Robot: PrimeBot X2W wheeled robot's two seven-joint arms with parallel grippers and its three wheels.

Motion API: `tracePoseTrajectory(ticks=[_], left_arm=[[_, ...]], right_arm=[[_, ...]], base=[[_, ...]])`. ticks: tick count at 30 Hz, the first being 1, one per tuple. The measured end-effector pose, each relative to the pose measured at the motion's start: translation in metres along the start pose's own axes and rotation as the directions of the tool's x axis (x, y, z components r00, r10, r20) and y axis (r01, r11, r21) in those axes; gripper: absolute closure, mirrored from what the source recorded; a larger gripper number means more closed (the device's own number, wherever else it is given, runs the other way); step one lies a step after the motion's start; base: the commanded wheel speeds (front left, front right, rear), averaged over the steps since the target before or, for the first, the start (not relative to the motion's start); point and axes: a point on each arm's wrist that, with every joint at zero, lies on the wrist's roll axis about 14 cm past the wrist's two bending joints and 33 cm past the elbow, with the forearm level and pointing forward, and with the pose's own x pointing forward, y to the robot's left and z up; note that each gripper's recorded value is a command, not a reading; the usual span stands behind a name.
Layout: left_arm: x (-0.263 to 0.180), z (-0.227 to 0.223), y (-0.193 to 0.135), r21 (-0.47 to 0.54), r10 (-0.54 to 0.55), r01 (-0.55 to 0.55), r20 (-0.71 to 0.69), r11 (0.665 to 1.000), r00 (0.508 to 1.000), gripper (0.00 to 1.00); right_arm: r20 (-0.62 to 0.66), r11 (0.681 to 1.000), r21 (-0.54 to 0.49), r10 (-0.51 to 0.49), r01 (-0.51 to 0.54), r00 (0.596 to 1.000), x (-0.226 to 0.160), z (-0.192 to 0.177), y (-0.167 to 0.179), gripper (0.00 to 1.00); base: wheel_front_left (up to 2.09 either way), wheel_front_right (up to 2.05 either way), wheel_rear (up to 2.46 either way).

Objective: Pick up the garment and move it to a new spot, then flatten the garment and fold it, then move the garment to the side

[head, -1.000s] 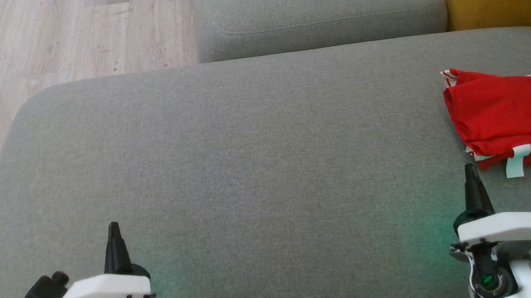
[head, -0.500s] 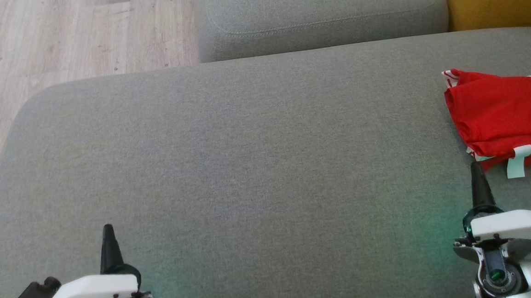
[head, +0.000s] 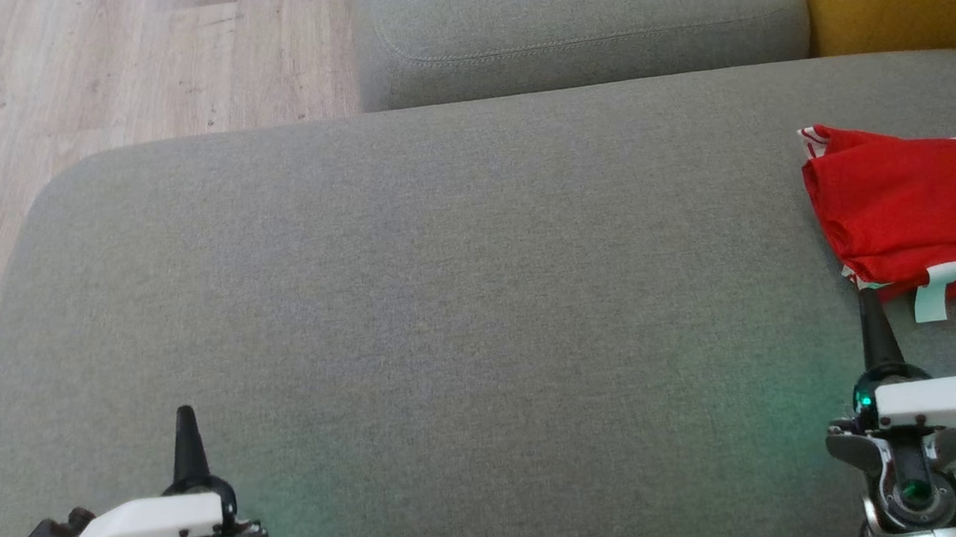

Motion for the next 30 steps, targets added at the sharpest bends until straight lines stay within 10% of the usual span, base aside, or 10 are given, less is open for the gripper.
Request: tracePoseTrajectory(ticks=[30], left_arm=[[0.002, 0.018, -0.014, -0.295, -0.074, 0.078, 0.027, 0.952, 0.997, 1.0]], right_arm=[[0.011, 0.938, 0.343, 0.059, -0.059, 0.998, 0.002, 0.01, 0.014, 1.0]], base=[[0.0, 0.0, 0.0]])
